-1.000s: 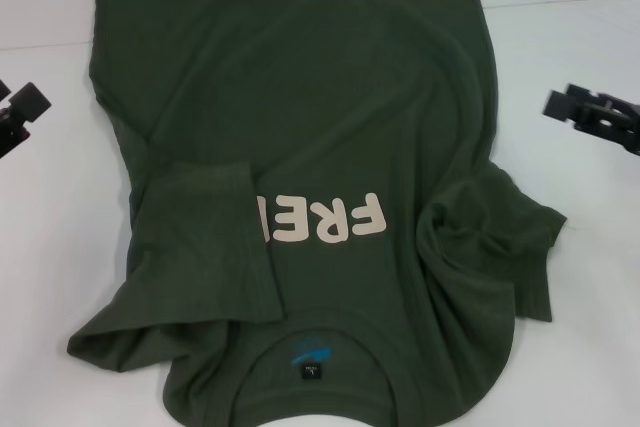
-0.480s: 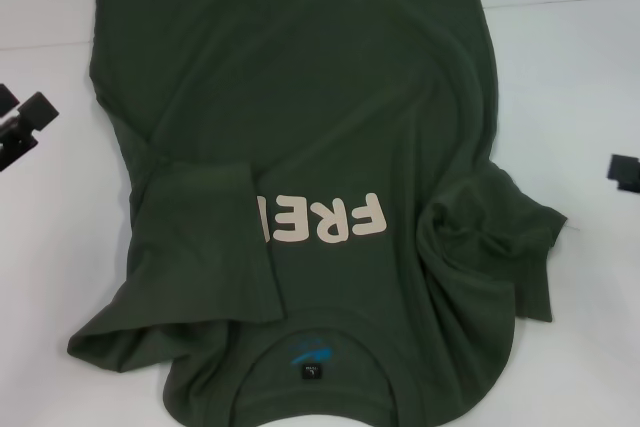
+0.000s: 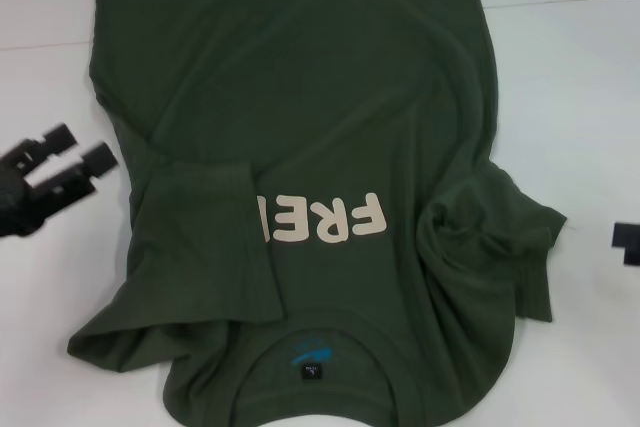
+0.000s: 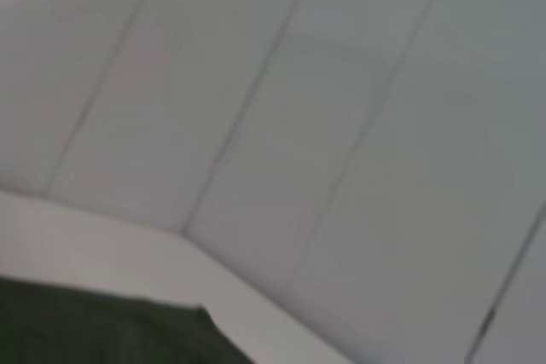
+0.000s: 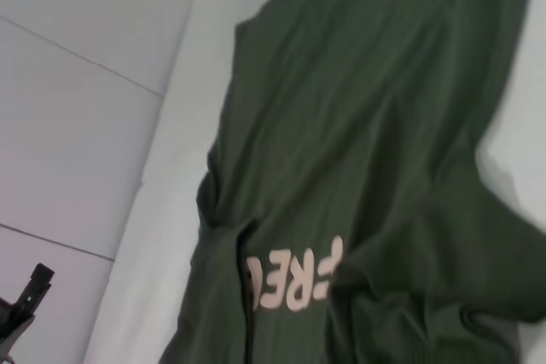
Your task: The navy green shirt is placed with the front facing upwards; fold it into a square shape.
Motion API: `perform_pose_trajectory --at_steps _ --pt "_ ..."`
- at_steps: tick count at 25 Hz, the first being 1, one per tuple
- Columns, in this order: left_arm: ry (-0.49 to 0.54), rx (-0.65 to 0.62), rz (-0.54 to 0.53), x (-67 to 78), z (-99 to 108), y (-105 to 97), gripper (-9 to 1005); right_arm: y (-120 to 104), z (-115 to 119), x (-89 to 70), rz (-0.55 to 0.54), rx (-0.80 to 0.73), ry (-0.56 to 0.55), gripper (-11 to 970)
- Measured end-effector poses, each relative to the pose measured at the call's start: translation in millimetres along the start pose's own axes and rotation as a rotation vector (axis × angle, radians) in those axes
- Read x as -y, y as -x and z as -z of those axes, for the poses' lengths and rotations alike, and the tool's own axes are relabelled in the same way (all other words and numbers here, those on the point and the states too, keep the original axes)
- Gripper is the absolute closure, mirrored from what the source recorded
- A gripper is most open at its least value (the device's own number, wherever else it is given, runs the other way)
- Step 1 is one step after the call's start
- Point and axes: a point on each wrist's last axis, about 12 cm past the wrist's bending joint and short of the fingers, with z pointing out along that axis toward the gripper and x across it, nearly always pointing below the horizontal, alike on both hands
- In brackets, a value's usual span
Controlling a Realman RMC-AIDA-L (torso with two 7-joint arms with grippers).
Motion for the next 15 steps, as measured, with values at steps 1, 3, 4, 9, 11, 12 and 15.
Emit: perform_pose_trajectory --at_steps 1,3,4,9,11,12,15 --pt "-0.005 -0.016 -0.002 0.2 -1 -1 92 -1 -2 1.8 -0.008 -0.002 -0.004 28" --pt "-0.009 -0.045 -0.007 0.0 -3 -3 92 -2 -4 4.5 -0.016 -0.001 -0.015 28" --pt "-0.007 -0.059 -0.011 -0.5 -3 -4 92 -1 -6 5.5 -0.018 0.002 -0.021 28" --pt "0.006 -0.07 -0.015 -1.9 -3 -7 93 3 -20 7.4 -0.009 0.012 -0.021 31" --pt "0.004 -0.07 -0.018 -1.4 -4 -8 93 5 -29 7.9 -0.004 0.01 -0.023 33" --pt "0.004 -0.07 -0.02 -1.3 -4 -9 93 6 -34 8.4 -0.003 0.005 -0.026 34" --pt "0.002 -0.071 -0.021 -1.0 -5 -9 93 8 -46 10.4 -0.004 -0.009 -0.042 35"
